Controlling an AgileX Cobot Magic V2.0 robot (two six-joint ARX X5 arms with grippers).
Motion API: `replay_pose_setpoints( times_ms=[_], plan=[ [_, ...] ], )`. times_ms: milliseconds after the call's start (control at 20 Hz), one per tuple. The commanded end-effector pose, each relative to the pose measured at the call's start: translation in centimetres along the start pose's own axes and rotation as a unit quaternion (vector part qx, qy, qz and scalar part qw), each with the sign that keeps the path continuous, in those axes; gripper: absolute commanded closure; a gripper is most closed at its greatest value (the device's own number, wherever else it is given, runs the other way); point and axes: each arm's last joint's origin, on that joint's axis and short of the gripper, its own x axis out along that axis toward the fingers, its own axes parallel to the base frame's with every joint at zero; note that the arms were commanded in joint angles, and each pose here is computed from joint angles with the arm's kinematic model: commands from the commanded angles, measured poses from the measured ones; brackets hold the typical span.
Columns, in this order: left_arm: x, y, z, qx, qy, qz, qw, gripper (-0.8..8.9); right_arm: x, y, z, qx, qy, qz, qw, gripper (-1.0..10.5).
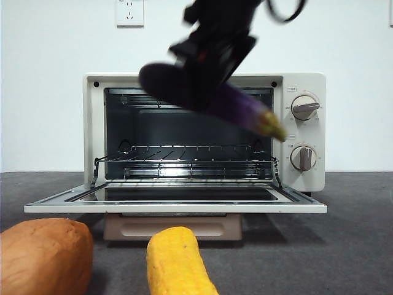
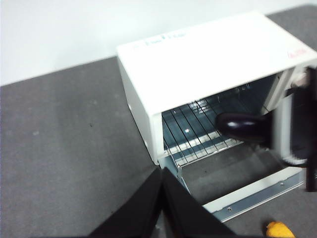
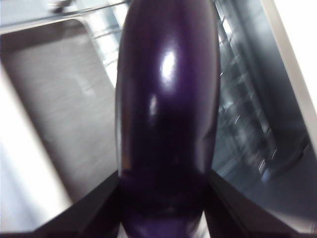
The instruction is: Take the eggplant from the table,put the eggplant in the oven
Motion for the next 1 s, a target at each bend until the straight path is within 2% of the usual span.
replay_pose_setpoints(
  times_ms=[50,150,200,300,450,650,900,1000],
  plan=[
    [-0.7,0.1,0.1,-0.003,-0.017,-0.001,1.000,8.06,1.8,0.6,1.5,-0.058,-0.017,-0.035,0.998,8.4],
    [-1.2,0.2,-0.1,-0.002,-0.020,-0.001,1.000,8.06,3.7,1.1,2.0,-0.091,-0.011,-0.080,0.993,8.4],
    [-1.3,0.3,-0.2,0.000,-0.015,0.000,1.000,8.06,4.7,1.4,2.1,-0.112,-0.007,-0.091,0.989,8.4],
    [-1.3,0.3,-0.3,0.002,-0.010,0.001,1.000,8.06,6.3,1.9,2.2,-0.123,-0.006,-0.096,0.988,8.4],
    [-1.2,0.3,-0.3,0.006,-0.009,0.001,1.000,8.06,8.4,2.4,2.1,-0.114,0.018,-0.142,0.983,8.2],
    [-1.2,0.3,-0.5,0.007,-0.003,0.001,1.000,8.06,9.3,2.5,1.8,-0.090,0.020,-0.137,0.986,6.0],
    [-1.2,0.3,-0.4,0.007,-0.003,0.001,1.000,8.06,9.2,2.6,1.9,-0.073,0.019,-0.146,0.986,5.9],
    [-1.1,0.2,-0.4,0.007,-0.002,0.001,1.000,8.06,9.0,2.7,2.1,-0.068,0.021,-0.168,0.983,5.9]
  ],
)
